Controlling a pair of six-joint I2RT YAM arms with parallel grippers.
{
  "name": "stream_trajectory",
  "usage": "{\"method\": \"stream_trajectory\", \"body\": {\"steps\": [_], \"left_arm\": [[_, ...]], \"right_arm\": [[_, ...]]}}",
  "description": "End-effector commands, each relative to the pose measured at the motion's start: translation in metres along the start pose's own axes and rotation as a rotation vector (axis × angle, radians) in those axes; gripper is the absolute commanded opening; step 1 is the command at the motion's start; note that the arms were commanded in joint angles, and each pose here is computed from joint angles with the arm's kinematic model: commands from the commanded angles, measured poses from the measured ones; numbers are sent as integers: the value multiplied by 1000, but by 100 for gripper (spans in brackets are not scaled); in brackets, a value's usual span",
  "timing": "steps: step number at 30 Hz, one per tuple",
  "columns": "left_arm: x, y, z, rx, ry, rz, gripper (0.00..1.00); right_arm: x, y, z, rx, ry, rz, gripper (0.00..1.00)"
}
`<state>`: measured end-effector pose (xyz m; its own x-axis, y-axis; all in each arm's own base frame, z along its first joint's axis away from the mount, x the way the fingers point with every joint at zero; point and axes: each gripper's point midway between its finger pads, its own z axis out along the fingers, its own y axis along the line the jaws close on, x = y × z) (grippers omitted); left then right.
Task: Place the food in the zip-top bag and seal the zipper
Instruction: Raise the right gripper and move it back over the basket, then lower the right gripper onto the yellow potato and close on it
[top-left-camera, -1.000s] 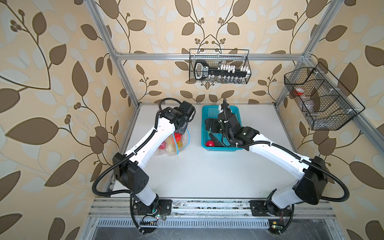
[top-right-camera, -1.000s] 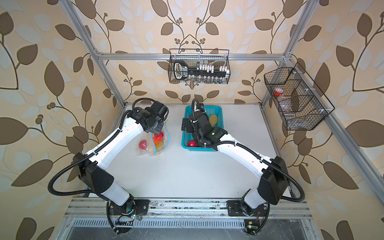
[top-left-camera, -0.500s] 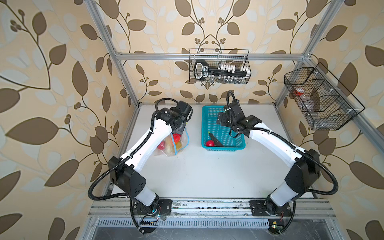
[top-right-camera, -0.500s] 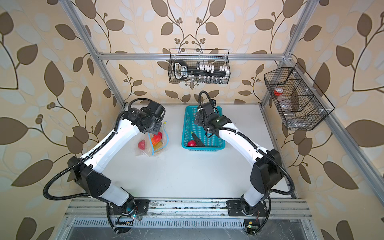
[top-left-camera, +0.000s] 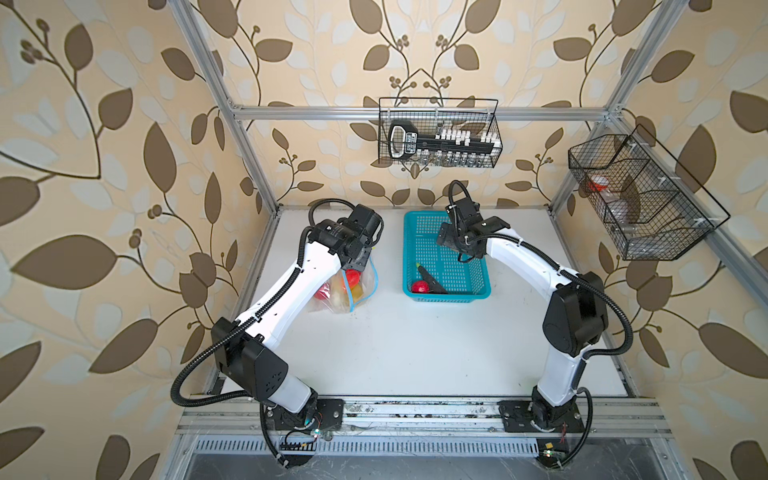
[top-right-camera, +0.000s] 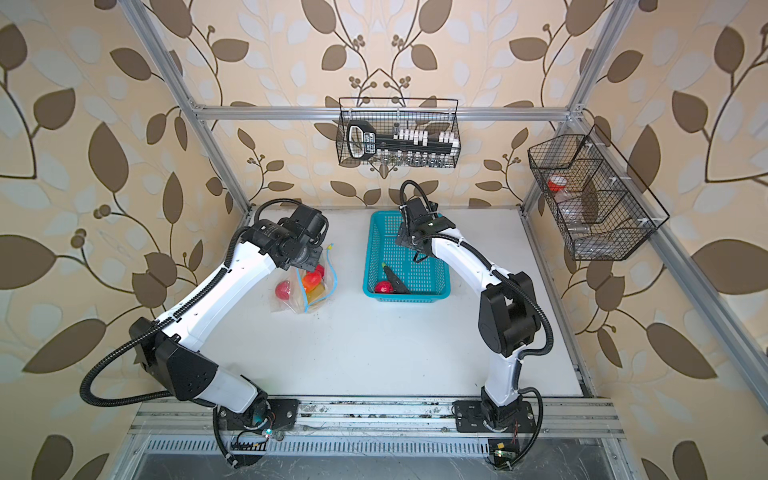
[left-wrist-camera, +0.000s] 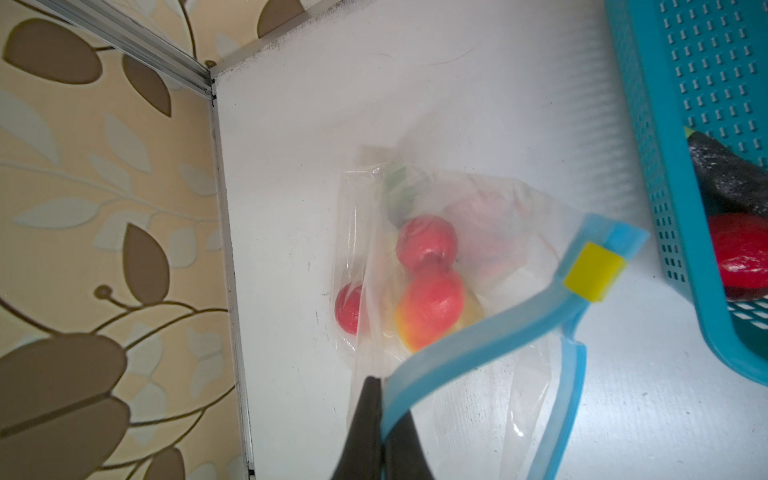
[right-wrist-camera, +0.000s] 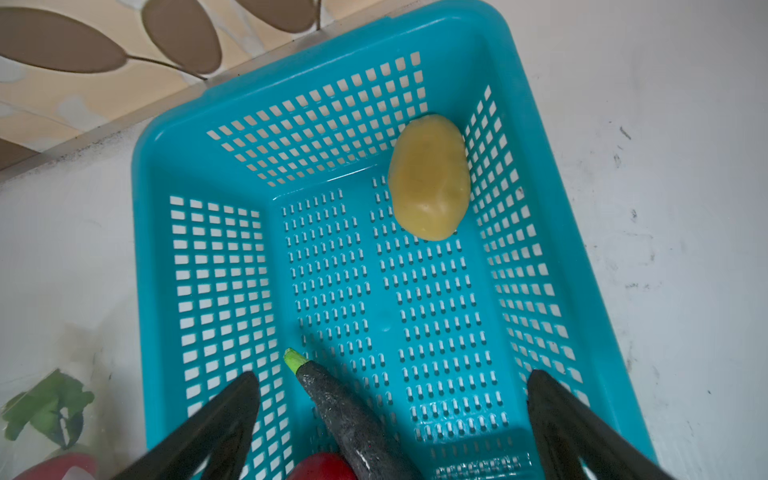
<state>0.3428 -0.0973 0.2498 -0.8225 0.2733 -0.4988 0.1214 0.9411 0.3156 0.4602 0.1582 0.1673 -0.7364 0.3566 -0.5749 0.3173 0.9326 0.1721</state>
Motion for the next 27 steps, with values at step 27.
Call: {"method": "stream_trajectory", "body": {"steps": [27], "left_arm": [[-3,14,-5,-38,-32,-23,0]], "right_arm": [[-11,-10,89,229,45,10,96]]}}
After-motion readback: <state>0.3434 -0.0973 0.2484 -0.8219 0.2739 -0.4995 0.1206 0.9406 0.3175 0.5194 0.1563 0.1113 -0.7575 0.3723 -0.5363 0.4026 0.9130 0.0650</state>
